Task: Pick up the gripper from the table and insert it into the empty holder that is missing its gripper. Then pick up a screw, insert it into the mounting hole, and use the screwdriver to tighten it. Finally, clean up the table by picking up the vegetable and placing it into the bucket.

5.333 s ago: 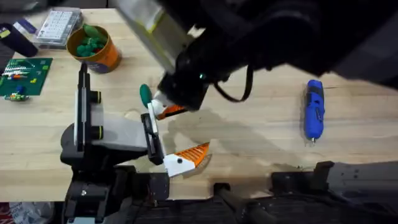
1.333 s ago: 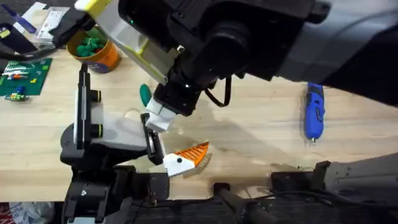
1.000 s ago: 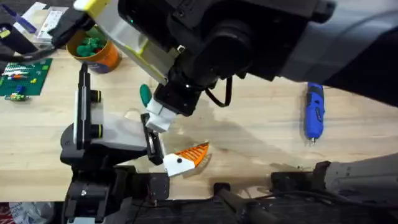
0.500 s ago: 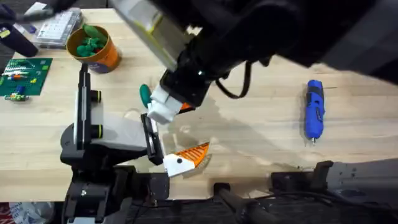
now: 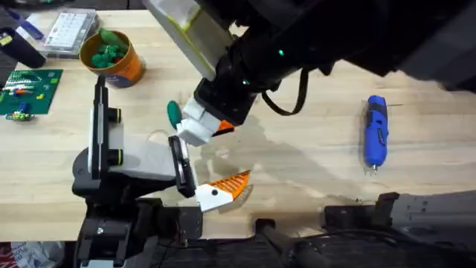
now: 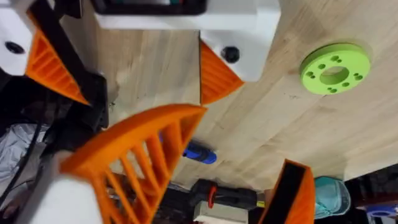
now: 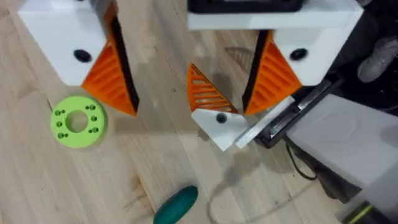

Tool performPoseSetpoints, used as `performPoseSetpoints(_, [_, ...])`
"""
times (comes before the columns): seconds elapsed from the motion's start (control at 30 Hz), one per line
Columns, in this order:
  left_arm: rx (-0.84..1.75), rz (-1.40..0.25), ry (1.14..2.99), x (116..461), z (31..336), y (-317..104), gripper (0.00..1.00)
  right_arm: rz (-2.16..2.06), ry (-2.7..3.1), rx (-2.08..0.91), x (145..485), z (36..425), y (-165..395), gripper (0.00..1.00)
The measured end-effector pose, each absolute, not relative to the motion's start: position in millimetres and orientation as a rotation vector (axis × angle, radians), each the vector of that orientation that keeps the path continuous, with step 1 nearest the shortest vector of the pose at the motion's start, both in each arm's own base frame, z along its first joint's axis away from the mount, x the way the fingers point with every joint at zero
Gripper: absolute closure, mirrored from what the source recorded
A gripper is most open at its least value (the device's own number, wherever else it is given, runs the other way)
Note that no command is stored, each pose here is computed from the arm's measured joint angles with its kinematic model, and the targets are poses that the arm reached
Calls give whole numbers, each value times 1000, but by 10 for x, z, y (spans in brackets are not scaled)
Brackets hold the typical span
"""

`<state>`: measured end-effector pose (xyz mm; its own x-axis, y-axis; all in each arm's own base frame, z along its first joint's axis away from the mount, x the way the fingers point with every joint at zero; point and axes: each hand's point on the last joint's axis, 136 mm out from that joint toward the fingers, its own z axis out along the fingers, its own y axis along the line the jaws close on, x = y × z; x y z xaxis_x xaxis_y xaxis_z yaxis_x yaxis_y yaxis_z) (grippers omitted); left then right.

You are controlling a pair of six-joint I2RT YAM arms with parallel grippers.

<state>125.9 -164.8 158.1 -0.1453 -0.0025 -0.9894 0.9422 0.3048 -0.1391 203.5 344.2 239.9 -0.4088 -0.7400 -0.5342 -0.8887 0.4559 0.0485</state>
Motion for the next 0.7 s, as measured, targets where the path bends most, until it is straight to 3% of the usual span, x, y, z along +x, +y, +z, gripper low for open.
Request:
performPoseSetpoints(0.67, [919, -1067, 1459, 1259, 1581, -1648, 14, 455, 2269, -1364, 2035, 2401, 3442, 9])
performPoseSetpoints(0.7, [918, -1070, 1460, 1257, 1581, -1649, 88, 455, 2269, -1364, 2036, 2401, 3442, 9])
